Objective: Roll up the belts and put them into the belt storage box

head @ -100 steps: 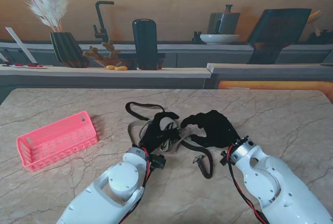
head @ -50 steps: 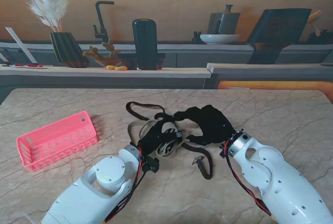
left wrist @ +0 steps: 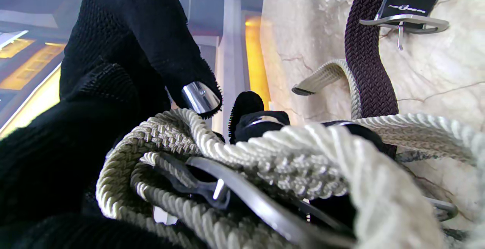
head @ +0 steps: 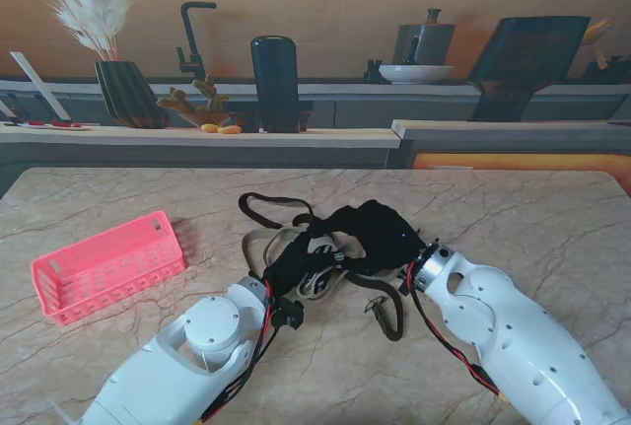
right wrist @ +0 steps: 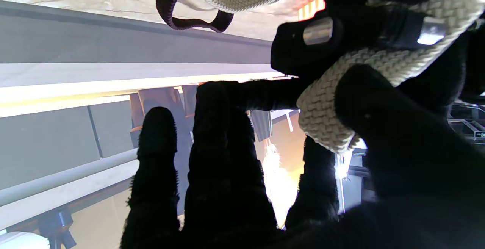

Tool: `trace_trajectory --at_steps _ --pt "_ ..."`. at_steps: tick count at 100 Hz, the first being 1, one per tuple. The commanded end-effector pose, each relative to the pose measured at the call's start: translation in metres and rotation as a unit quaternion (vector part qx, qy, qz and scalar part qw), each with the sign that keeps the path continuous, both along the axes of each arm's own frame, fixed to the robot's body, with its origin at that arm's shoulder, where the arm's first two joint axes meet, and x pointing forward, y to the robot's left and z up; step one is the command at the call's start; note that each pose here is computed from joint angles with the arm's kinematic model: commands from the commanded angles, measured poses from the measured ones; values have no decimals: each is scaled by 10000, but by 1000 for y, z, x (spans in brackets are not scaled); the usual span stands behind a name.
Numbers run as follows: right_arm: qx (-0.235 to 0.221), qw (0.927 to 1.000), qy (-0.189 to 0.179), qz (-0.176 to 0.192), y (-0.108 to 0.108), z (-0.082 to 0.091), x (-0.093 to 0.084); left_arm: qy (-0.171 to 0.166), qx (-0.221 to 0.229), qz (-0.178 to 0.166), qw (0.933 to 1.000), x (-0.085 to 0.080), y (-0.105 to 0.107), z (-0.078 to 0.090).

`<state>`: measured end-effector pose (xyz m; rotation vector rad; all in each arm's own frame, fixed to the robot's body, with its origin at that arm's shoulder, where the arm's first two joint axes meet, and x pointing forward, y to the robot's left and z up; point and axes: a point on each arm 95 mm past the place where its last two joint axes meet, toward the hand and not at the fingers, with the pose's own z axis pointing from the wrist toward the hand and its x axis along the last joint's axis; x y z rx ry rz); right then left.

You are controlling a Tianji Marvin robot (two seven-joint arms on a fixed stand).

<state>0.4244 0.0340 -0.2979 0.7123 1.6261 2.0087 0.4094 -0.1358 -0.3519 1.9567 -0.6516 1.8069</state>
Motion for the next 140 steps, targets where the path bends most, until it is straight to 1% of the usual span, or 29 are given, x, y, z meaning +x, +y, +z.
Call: trace_trajectory --at_steps 1,27,42,52,65,77,86,92,102,111,117,125,140 --pt "53 9999 21 109 8 -3 -1 30 -142 -65 9999 -3 -8 3" --pt "177 9996 96 182 17 -12 4 127 -329 -80 9993 -5 -12 3" --pt "202 9993 198 233 21 -16 6 160 -435 7 9989 -6 -14 5" --pt "164 9988 351 300 24 -20 7 153 -463 64 9988 -6 -14 5" --pt "-47 9975 575 398 26 -25 9 115 -475 156 9987 -6 -13 7" --pt "-148 9958 769 475 28 -28 10 72 -458 186 9987 -5 -12 8" --pt "-155 9950 843 515 31 -31 11 55 -473 213 9986 -5 -11 9" --pt "-80 9950 859 501 33 -33 12 48 -477 221 9986 -5 -11 9" --pt "136 9951 923 341 34 -33 13 9 -468 268 9985 -5 -11 8" --pt "344 9949 946 6 32 -31 12 -76 -408 398 9983 -4 -9 7" --pt "461 9952 827 -235 28 -27 12 -112 -366 516 9979 -3 -8 6" --pt "600 9947 634 -536 23 -22 11 -154 -299 592 9977 -2 -6 6" --pt "708 9931 260 -895 16 -13 9 -220 -192 652 9974 -2 -2 8"
